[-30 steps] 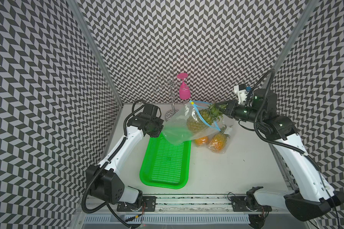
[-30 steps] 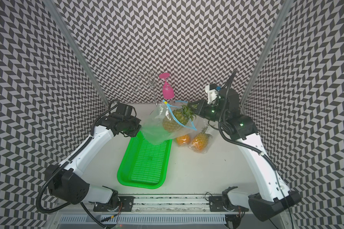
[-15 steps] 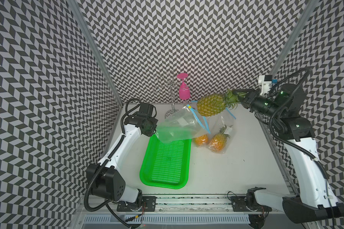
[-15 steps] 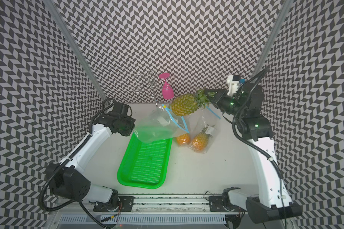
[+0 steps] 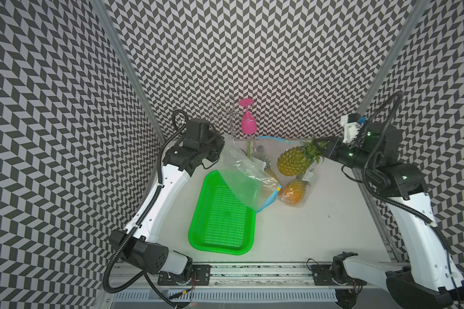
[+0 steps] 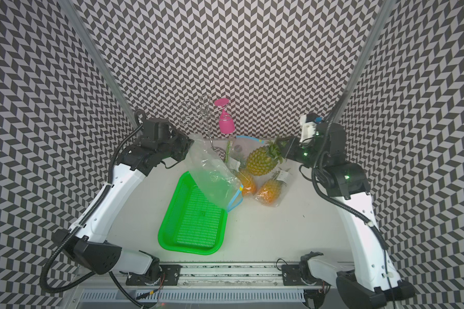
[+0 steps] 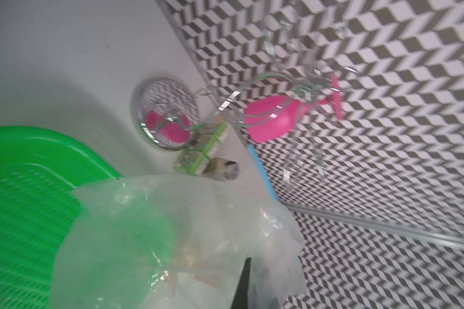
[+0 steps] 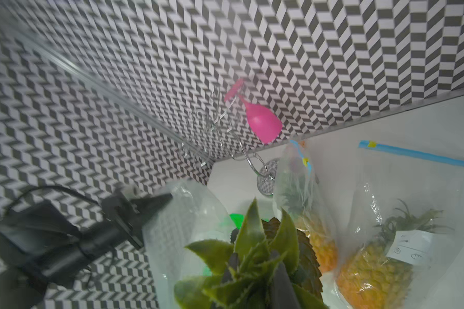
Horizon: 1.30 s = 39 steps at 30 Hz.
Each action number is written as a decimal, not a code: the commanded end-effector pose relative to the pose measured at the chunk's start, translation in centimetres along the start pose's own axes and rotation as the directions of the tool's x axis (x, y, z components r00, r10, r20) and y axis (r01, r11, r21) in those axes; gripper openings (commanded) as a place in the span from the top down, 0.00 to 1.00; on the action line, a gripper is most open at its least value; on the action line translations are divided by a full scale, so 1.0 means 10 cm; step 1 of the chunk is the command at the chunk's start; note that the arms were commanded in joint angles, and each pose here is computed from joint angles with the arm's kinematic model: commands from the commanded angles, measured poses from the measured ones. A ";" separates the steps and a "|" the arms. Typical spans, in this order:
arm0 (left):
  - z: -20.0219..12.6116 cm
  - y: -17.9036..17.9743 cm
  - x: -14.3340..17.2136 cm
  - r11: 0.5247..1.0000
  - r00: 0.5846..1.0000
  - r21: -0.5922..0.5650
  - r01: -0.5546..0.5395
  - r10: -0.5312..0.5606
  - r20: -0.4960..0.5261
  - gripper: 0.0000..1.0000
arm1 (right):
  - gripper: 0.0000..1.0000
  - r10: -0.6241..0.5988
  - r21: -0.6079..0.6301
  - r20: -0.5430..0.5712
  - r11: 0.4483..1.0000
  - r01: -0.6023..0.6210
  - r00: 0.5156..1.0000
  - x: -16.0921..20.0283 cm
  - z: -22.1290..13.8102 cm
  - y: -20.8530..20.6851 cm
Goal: Open the zip-top bag and take out the pineapple
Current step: Pick up the pineapple from the zipper food storage bag, then place the pineapple in the basket.
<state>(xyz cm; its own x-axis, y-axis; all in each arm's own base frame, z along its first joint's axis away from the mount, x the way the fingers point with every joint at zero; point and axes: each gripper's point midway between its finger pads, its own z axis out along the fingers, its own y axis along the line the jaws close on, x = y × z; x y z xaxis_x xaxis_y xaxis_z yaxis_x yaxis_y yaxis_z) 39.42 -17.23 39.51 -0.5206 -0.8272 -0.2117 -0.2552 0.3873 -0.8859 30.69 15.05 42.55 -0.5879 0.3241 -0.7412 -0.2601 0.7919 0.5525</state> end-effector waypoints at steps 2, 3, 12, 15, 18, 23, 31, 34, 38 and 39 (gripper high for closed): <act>-0.57 -0.95 -0.08 0.926 0.995 0.367 -0.091 0.073 0.064 1.00 | 1.00 -0.150 -0.051 0.046 0.987 0.153 0.988 0.17 0.25 0.39; -0.67 -1.08 -0.09 0.898 0.994 0.428 -0.106 0.081 0.076 1.00 | 1.00 -0.159 -0.076 0.057 0.984 0.163 0.986 0.22 0.33 0.47; -1.34 -1.64 -0.30 0.723 0.948 0.632 -0.280 0.106 0.299 1.00 | 1.00 -0.303 -0.257 0.137 0.909 0.329 0.943 0.75 1.02 1.30; -1.31 -1.60 -0.34 0.737 0.943 0.613 -0.286 0.102 0.317 1.00 | 1.00 -0.345 -0.284 0.152 0.883 0.375 0.926 1.04 1.29 1.50; -1.23 -1.54 -0.34 0.756 0.947 0.597 -0.268 0.093 0.308 1.00 | 1.00 -0.373 -0.279 0.177 0.868 0.410 0.911 1.27 1.54 1.61; -1.18 -1.46 -0.37 0.782 0.943 0.564 -0.264 0.088 0.320 1.00 | 1.00 -0.400 -0.276 0.199 0.853 0.443 0.894 1.58 1.91 1.70; -1.15 -1.29 -0.38 0.833 0.943 0.497 -0.243 0.083 0.323 1.00 | 1.00 -0.476 -0.138 0.128 0.860 0.491 0.870 1.95 2.48 1.54; -1.17 -1.24 -0.38 0.841 0.941 0.485 -0.238 0.077 0.329 1.00 | 1.00 -0.501 -0.119 0.102 0.852 0.510 0.860 2.07 2.62 1.48; -1.17 -1.19 -0.35 0.851 0.944 0.471 -0.231 0.078 0.320 1.00 | 0.92 -0.525 -0.127 0.067 0.839 0.529 0.849 2.22 2.75 1.49; -1.17 -1.18 -0.35 0.854 0.944 0.467 -0.230 0.078 0.321 1.00 | 0.79 -0.527 -0.135 0.060 0.837 0.530 0.848 2.26 2.77 1.50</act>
<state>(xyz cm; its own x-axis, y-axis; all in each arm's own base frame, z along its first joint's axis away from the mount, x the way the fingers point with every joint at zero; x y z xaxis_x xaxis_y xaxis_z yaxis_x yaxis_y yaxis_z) 35.58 -14.69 55.48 -0.2686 -0.8770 -0.3984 0.2936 0.3194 -0.9010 34.19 47.07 20.81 -0.3838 -0.1776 -0.9062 -0.6233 0.7739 0.1123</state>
